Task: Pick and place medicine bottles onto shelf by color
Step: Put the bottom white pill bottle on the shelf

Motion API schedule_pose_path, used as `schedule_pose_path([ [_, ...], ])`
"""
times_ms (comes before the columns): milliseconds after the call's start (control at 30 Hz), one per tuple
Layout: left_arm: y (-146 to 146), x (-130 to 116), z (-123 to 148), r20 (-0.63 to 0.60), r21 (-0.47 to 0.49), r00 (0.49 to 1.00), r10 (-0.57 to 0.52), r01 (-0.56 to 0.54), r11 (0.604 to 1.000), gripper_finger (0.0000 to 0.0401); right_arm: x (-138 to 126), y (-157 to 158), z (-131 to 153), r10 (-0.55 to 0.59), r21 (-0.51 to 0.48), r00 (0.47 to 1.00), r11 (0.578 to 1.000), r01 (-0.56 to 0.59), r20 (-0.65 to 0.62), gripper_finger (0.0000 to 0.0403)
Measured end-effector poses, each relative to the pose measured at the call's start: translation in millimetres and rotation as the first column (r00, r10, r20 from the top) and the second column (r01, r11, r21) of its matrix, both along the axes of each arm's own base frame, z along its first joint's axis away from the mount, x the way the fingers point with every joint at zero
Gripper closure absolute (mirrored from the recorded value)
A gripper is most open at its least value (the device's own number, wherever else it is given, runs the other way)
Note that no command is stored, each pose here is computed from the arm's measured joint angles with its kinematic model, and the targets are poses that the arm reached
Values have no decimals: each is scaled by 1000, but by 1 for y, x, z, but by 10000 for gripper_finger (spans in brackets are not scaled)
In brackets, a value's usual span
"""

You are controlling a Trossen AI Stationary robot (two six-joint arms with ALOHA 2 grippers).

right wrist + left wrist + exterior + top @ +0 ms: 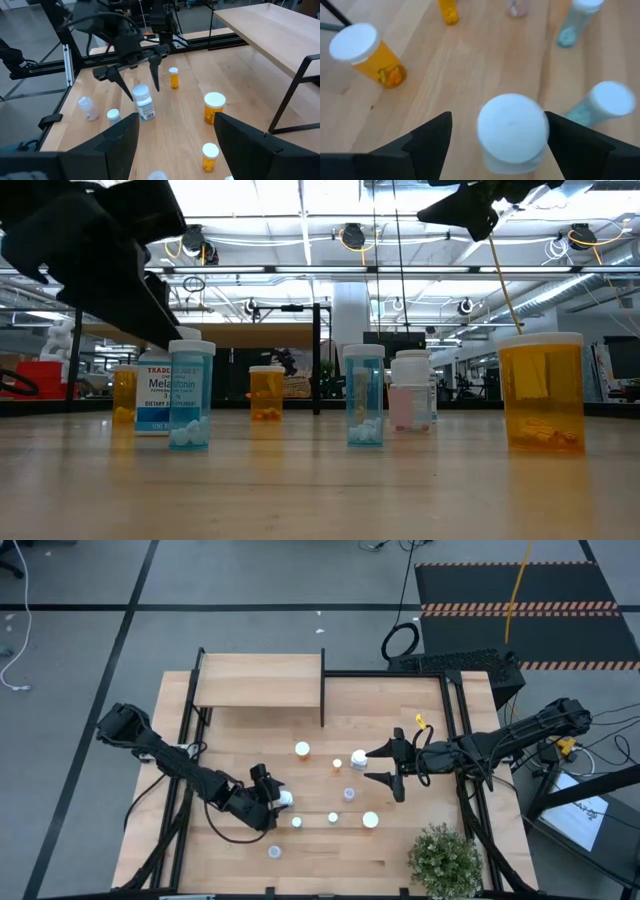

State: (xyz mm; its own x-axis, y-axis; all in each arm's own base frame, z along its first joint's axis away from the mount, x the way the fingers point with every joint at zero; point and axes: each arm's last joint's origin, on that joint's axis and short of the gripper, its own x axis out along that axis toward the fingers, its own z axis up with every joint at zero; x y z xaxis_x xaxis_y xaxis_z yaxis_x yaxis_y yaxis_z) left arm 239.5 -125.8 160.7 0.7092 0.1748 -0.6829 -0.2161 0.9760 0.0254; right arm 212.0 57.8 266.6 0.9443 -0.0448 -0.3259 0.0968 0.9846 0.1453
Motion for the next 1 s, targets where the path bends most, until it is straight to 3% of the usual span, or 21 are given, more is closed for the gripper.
schedule_pose_path([
  [133,-2,4,-9,-10,7,1000,-4,4,1000,109,0,0,0,1,-1,1000,1000,-1,-3,149],
  [500,-6,6,-6,10,0,999,-51,51,999,213,0,0,-1,2,-6,1000,1000,-2,-11,149],
  [900,-7,1,6,10,44,990,-144,144,989,200,0,0,-1,2,-5,1000,1000,-2,-11,149],
  [1000,-9,0,5,-24,67,973,-231,232,970,213,0,0,-1,2,-6,1000,1000,-2,-11,149],
])
